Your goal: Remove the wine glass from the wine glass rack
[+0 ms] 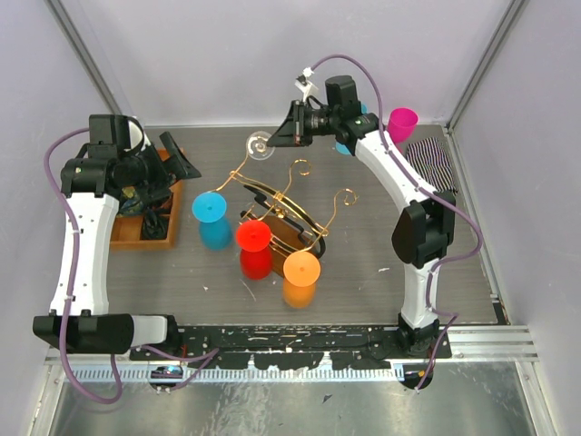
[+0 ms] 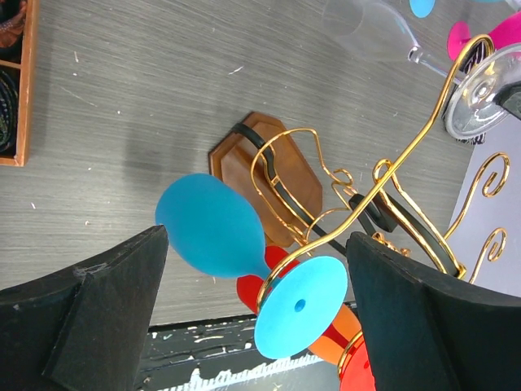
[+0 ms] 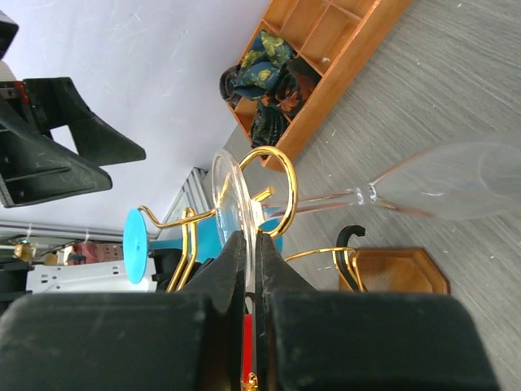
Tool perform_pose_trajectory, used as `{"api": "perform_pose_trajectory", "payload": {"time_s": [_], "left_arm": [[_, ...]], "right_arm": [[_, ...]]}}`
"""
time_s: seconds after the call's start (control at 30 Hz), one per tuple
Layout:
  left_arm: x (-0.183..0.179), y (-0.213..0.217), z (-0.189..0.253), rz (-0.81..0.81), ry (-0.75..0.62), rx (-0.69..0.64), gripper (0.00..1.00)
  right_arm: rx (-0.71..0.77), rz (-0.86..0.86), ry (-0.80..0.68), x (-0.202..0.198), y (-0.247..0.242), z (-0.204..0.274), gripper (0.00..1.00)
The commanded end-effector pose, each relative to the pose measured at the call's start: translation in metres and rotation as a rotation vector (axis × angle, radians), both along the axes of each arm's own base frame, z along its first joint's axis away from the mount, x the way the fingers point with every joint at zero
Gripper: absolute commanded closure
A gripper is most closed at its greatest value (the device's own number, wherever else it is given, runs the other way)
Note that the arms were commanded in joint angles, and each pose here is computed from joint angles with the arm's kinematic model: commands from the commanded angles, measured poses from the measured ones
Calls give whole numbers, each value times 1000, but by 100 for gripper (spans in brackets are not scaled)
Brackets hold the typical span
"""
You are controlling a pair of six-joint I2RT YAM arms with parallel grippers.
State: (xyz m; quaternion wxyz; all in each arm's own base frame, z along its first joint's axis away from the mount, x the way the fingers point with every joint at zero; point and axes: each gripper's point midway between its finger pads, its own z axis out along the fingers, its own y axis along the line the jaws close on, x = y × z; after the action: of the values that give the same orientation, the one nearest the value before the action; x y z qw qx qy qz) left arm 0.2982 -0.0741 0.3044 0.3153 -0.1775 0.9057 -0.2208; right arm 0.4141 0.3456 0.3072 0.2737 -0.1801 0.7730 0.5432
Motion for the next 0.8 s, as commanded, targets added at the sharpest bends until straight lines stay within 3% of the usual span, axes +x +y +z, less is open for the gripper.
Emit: {"api": "perform_pose_trajectory", "payload": {"time_s": [0.0,0.43,0.77], "left_arm": [[-1,-1,-4,-14,-2,2,2],[-6,2,-3,-9,-5,14,2],[-5,0,-2,-6,-9,-4,2]], "right_arm": [[87,39,-12,-14,1,39,99],[107,-79,-30,16,-17,57,99],[184,-14,-53,20,2,70,99]]}}
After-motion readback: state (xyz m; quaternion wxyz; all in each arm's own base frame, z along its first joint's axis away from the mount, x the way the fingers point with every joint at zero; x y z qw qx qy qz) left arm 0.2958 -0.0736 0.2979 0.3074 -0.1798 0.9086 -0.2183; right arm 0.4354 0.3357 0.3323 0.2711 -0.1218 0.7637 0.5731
